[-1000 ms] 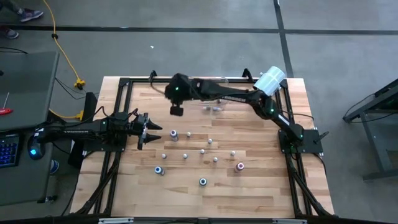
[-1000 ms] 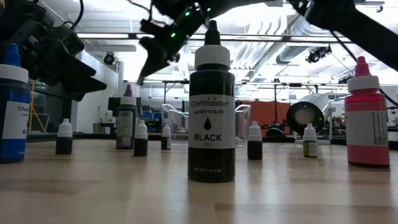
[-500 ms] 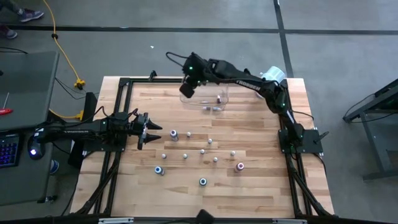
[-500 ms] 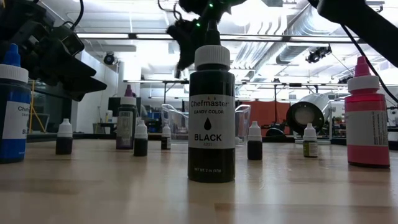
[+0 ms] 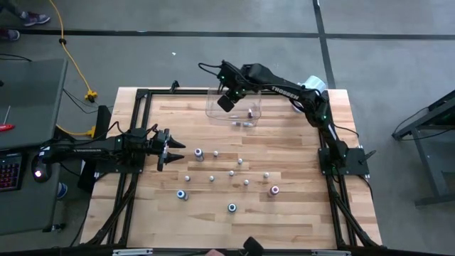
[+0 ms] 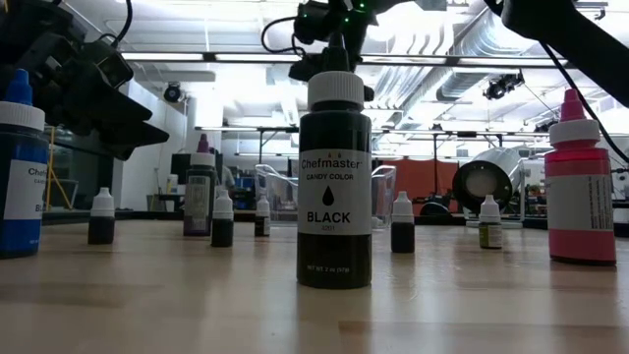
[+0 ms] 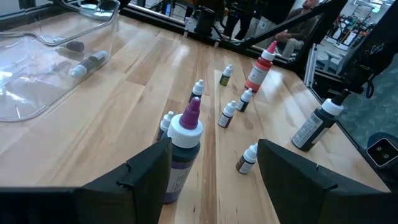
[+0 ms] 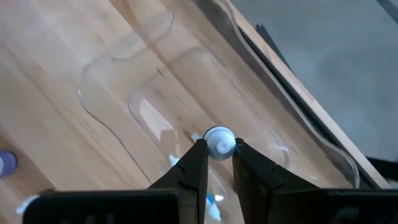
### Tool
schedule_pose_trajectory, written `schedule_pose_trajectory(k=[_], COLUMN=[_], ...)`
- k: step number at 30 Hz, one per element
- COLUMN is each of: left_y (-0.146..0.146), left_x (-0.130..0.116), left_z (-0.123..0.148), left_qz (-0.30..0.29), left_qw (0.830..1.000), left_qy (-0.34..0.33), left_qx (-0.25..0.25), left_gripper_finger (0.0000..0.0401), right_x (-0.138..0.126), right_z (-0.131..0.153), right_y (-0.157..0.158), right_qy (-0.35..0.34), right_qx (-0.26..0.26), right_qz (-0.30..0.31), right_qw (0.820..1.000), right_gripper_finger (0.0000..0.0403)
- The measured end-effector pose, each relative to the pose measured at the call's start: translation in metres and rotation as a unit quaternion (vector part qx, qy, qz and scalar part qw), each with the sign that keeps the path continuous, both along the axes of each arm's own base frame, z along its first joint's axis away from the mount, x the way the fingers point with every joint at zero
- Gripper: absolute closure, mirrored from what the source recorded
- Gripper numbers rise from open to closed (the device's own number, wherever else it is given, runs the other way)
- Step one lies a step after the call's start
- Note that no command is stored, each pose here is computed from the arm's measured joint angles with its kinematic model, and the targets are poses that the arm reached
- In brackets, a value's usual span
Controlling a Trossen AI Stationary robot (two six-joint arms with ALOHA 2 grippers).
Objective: Pick & Place food coloring
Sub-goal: Put the small green food coloring into the transparent container
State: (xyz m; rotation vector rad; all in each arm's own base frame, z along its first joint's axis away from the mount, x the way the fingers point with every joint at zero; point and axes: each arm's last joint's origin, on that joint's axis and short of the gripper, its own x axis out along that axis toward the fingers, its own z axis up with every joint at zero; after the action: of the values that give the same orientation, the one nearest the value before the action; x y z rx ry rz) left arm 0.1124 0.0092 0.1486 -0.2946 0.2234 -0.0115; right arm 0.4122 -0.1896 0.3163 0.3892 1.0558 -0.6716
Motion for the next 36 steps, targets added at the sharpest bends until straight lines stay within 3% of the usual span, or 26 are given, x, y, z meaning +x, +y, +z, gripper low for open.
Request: schedule_pose_trajectory(k=[9,19,30,36], left_y=[0.000,0.000,0.000,0.000], left_x=[0.000,0.000,0.000,0.000], left_z=[0.000,0.000,0.000,0.000], left_qz=[0.000,0.000,0.000,0.000], left_qw=[1.000,1.000,1.000,1.000], left_qy=[0.000,0.000,0.000,0.000], left_qx=[0.000,0.000,0.000,0.000], left_gripper_finger=[0.0167,0.0167,0.0167,0.0167], right_x=[-0.002,-0.029,-0.043,-0.040], right_z=[-0.042,-0.095,-0.121,-0.120], right_y=[0.001,-0.014,-0.023,-0.024], right_qy=[-0.010,-0.005,0.017,0.000], right_qx=[0.044,0.075,0.077,0.069], right_qz=[0.011,-0.035,-0.054,-0.051], right_qw=[0.999,0.997,0.995,0.996], right_gripper_finger=[0.0346,0.0353,0.0349,0.0339])
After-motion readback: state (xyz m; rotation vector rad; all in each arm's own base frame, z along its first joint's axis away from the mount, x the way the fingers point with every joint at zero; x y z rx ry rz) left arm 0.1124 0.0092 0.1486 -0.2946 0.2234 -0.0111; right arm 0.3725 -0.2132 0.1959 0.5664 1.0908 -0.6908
